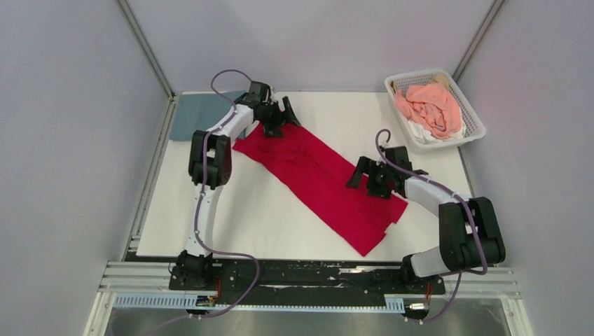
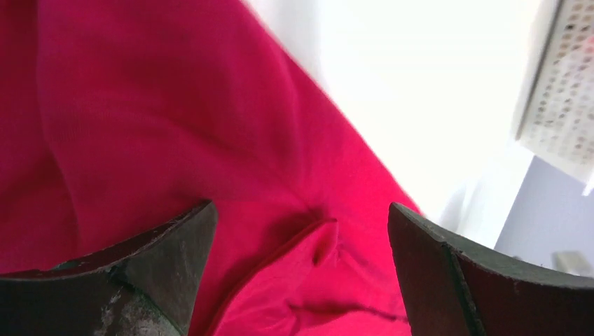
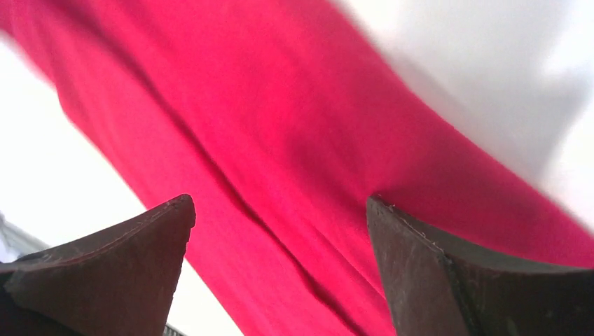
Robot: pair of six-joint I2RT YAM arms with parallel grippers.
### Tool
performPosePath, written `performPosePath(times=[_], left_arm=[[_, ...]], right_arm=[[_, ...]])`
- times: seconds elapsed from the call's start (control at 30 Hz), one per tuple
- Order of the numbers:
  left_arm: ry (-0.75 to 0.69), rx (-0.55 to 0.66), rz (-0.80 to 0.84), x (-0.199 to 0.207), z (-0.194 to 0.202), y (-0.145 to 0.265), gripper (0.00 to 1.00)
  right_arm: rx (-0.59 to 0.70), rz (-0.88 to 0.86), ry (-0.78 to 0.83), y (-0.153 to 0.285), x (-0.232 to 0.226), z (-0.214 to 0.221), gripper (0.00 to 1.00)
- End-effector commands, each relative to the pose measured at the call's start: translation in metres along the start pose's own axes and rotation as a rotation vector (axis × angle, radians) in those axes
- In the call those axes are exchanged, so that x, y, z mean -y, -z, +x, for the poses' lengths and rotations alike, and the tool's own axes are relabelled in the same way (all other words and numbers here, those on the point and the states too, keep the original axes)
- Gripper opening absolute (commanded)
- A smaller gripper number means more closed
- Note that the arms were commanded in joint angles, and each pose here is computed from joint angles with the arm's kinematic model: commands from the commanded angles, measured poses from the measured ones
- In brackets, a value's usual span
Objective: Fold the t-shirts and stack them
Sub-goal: Rotate the tshirt 90 degrees
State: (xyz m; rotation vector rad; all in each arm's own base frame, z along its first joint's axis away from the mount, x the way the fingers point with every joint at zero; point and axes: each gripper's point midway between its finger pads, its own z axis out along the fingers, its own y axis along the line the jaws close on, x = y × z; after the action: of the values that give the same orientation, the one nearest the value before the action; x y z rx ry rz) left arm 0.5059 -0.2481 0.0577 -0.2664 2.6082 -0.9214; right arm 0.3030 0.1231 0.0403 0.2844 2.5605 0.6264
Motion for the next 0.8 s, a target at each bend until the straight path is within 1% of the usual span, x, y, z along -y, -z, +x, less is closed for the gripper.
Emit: performPosePath(times=[0.0, 0.03, 0.1, 0.13, 0.2, 0.27, 0.3, 0.37, 0.4, 0.43, 0.47, 0.5, 0.53, 0.6, 0.77], left_arm=[[-0.075, -0.132, 0.074, -0.011, -0.015, -0.026, 1.00], [-0.086, -0.144, 0.163, 0.001, -0.018, -0.028, 1.00], [-0.070, -0.136, 0.244, 0.006, -0.029, -0.036, 1.00], [-0.059, -0.127, 0.253, 0.000, -0.034, -0.038, 1.00], [-0.054, -0.097, 0.285, -0.002, -0.044, -0.039, 1.00], [-0.069, -0.054, 0.316, -0.001, -0.057, -0.041, 1.00], [-0.063, -0.051, 0.329, 0.002, -0.060, -0.041, 1.00], [-0.068, -0.020, 0.374, 0.014, -0.072, -0.037, 1.00], [-0.089, 0.014, 0.403, 0.021, -0.081, -0.037, 1.00], [-0.061, 0.021, 0.420, 0.026, -0.084, -0.036, 1.00], [-0.077, 0.042, 0.456, 0.033, -0.089, -0.036, 1.00], [-0.046, 0.040, 0.482, 0.039, -0.090, -0.035, 1.00], [-0.060, 0.042, 0.529, 0.048, -0.089, -0.038, 1.00], [-0.030, 0.010, 0.590, 0.066, -0.081, -0.043, 1.00], [-0.118, -0.048, 0.619, 0.111, -0.039, -0.058, 1.00]], right_arm=[[-0.259, -0.177, 0.006, 0.014, -0.034, 0.081, 1.00], [-0.310, -0.202, 0.038, 0.018, -0.043, 0.098, 1.00], [-0.431, -0.267, 0.108, 0.027, -0.065, 0.136, 1.00], [-0.497, -0.312, 0.148, 0.033, -0.078, 0.155, 1.00], [-0.572, -0.341, 0.222, 0.035, -0.095, 0.182, 1.00], [-0.597, -0.355, 0.293, 0.032, -0.114, 0.195, 1.00], [-0.610, -0.348, 0.318, 0.031, -0.118, 0.202, 1.00], [-0.611, -0.354, 0.360, 0.032, -0.131, 0.208, 1.00], [-0.607, -0.341, 0.379, 0.034, -0.133, 0.210, 1.00], [-0.596, -0.313, 0.391, 0.036, -0.131, 0.211, 1.00], [-0.589, -0.300, 0.395, 0.039, -0.129, 0.212, 1.00], [-0.588, -0.306, 0.393, 0.043, -0.128, 0.214, 1.00], [-0.598, -0.318, 0.395, 0.048, -0.128, 0.218, 1.00], [-0.629, -0.345, 0.406, 0.055, -0.128, 0.227, 1.00], [-0.685, -0.313, 0.438, 0.045, -0.118, 0.247, 1.00]])
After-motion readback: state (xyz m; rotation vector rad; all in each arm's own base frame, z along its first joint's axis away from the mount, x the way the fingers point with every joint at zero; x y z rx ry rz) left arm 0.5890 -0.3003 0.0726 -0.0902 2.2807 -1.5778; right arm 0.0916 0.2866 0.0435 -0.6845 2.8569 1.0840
